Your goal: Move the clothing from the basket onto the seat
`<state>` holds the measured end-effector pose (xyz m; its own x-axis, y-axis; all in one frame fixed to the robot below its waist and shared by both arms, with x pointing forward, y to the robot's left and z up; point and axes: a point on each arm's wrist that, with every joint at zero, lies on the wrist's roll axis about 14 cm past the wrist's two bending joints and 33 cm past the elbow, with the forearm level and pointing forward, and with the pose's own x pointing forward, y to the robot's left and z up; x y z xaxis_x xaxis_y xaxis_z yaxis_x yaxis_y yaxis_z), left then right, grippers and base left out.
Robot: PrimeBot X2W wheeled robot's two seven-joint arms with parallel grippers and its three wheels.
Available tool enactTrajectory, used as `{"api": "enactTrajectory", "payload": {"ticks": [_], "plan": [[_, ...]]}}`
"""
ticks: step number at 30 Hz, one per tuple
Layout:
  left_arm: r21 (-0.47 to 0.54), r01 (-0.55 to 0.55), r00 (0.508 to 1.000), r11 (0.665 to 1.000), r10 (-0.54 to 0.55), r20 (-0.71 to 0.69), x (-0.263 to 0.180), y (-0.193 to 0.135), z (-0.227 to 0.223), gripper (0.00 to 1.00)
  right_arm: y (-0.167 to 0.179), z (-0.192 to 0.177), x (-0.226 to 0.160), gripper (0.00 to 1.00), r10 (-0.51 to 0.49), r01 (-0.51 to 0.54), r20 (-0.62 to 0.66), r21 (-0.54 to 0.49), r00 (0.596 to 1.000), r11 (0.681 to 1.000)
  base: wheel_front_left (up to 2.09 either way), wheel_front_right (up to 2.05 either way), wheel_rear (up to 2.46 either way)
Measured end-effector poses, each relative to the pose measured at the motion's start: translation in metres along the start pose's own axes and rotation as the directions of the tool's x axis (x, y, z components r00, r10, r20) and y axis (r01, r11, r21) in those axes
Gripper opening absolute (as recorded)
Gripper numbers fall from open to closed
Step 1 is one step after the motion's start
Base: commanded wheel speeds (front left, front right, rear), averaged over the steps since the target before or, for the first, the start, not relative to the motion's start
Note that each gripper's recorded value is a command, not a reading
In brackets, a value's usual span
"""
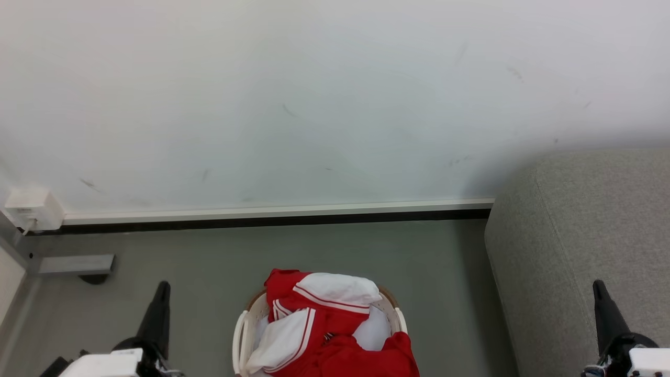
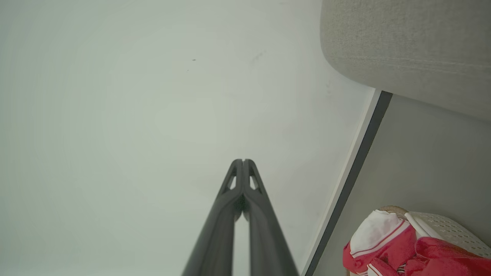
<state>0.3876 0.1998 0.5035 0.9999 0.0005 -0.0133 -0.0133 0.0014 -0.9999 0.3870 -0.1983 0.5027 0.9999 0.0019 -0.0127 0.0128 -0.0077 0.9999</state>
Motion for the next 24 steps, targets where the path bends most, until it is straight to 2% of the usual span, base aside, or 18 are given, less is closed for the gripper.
{"api": "enactTrajectory", "payload": {"ticks": [5, 12, 18, 24], "plan": [[-0.007, -0.059, 0.998, 0.998, 0.059, 0.002, -0.008, 0.019, -0.002, 1.0, -0.018, -0.004, -0.008, 1.0, -0.051, 0.051, -0.001, 0.014, 0.999, 0.999, 0.0, 0.0, 0.0], [0.011, -0.063, 0.998, 0.998, 0.063, 0.01, -0.008, 0.02, -0.005, 1.0, -0.017, -0.003, -0.008, 1.0, -0.05, 0.05, 0.019, -0.012, 0.999, 0.999, 0.0, 0.0, 0.0], [0.043, -0.066, 0.998, 0.997, 0.065, 0.025, -0.009, 0.021, -0.006, 1.0, -0.017, -0.002, -0.01, 1.0, -0.05, 0.054, 0.034, -0.111, 0.998, 0.992, 0.0, 0.0, 0.0], [0.147, -0.074, 0.997, 0.986, 0.07, 0.028, -0.009, 0.022, -0.006, 1.0, -0.007, -0.003, -0.008, 1.0, -0.021, 0.029, 0.033, -0.263, 0.999, 0.964, 0.0, 0.0, 0.0]]}}
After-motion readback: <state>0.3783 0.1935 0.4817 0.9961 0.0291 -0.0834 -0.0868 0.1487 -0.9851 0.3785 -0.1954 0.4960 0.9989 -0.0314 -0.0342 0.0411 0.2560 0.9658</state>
